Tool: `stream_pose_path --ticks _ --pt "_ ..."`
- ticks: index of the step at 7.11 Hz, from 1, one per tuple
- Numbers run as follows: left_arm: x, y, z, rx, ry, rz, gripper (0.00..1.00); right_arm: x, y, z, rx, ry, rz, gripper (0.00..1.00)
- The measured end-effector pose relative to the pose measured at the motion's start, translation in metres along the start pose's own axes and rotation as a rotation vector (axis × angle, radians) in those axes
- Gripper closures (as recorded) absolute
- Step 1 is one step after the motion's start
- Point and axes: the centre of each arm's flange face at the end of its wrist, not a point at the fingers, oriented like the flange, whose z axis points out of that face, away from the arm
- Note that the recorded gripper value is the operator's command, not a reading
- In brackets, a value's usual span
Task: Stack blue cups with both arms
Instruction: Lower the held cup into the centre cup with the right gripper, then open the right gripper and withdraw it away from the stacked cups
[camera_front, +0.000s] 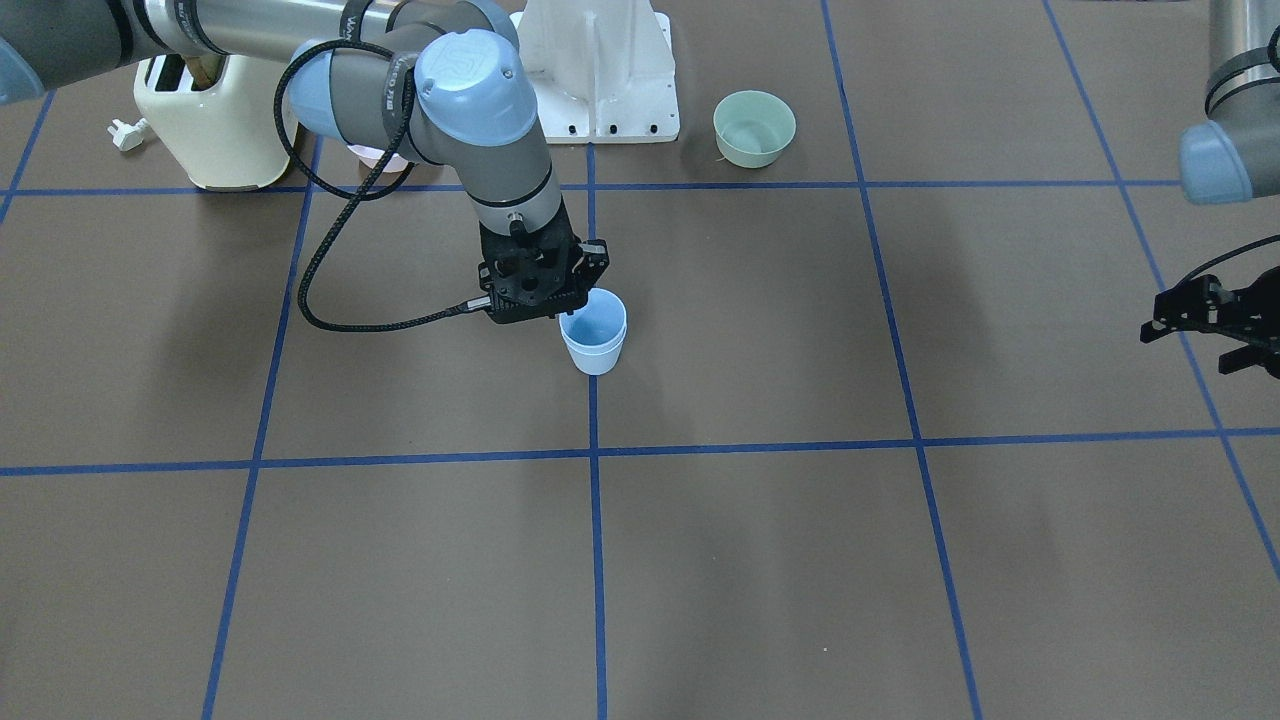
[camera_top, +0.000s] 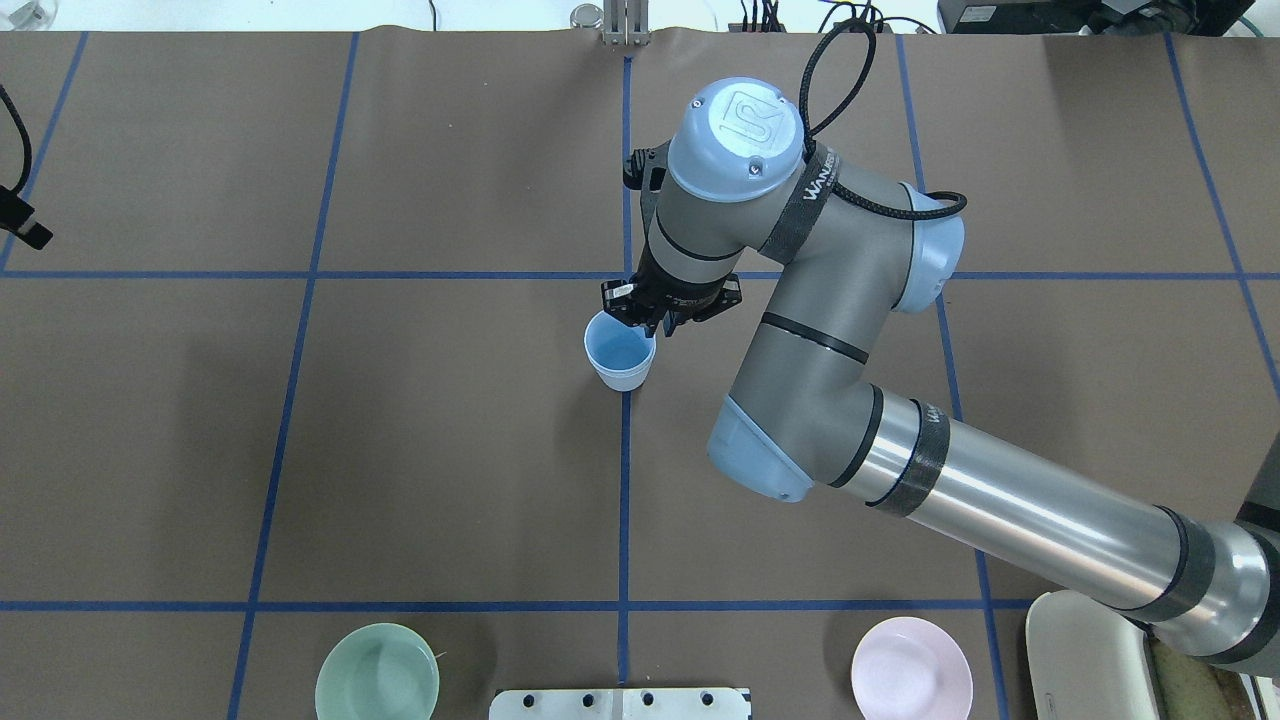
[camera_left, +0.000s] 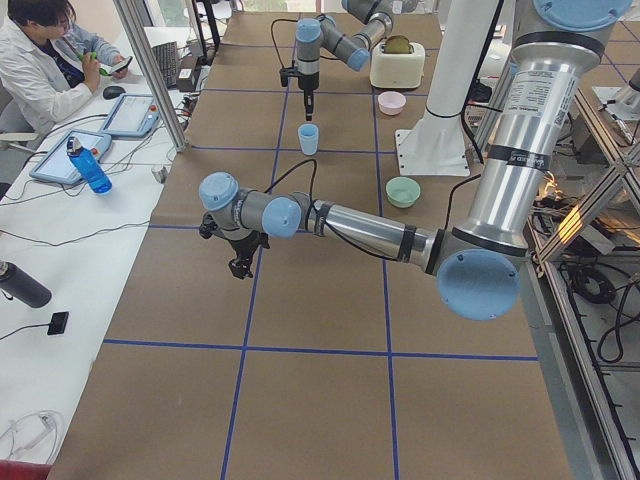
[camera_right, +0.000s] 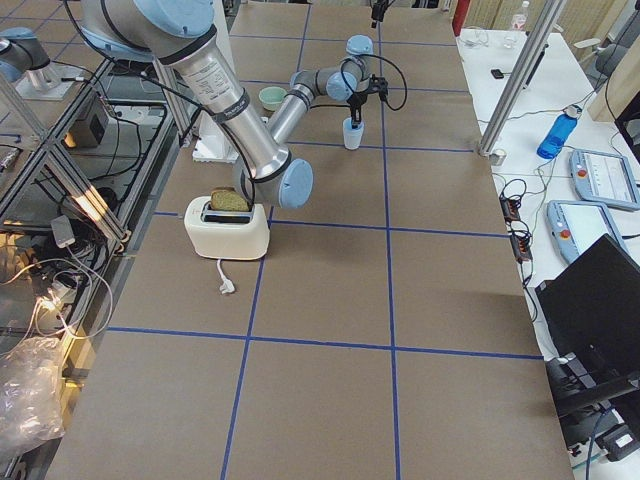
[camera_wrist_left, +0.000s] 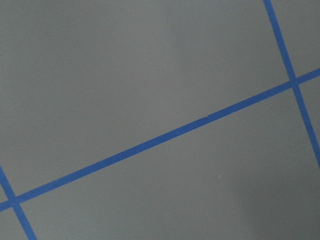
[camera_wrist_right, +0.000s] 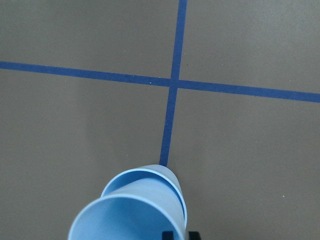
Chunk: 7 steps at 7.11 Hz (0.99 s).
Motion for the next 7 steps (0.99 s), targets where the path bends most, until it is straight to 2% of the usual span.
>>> stream_pose_path --ticks 2,4,5,7 --pt "0.000 -0.003 -0.006 0.010 -0.002 -0.002 0.02 0.002 -0.004 -0.005 0.010 -0.009 0.002 0.00" --pt "-0.005 -0.007 -0.023 0.034 -0.011 -0.013 0.02 0.038 -0.015 -0.019 0.051 -0.020 0.000 0.00" --pt "-0.008 -0.007 -0.029 0.043 -0.015 -0.019 0.01 0.080 -0.025 -0.026 0.094 -0.002 -0.022 0.00" --pt "-0.022 0.001 -0.040 0.056 -0.022 -0.047 0.01 0.183 -0.048 -0.039 0.145 0.079 -0.058 0.00"
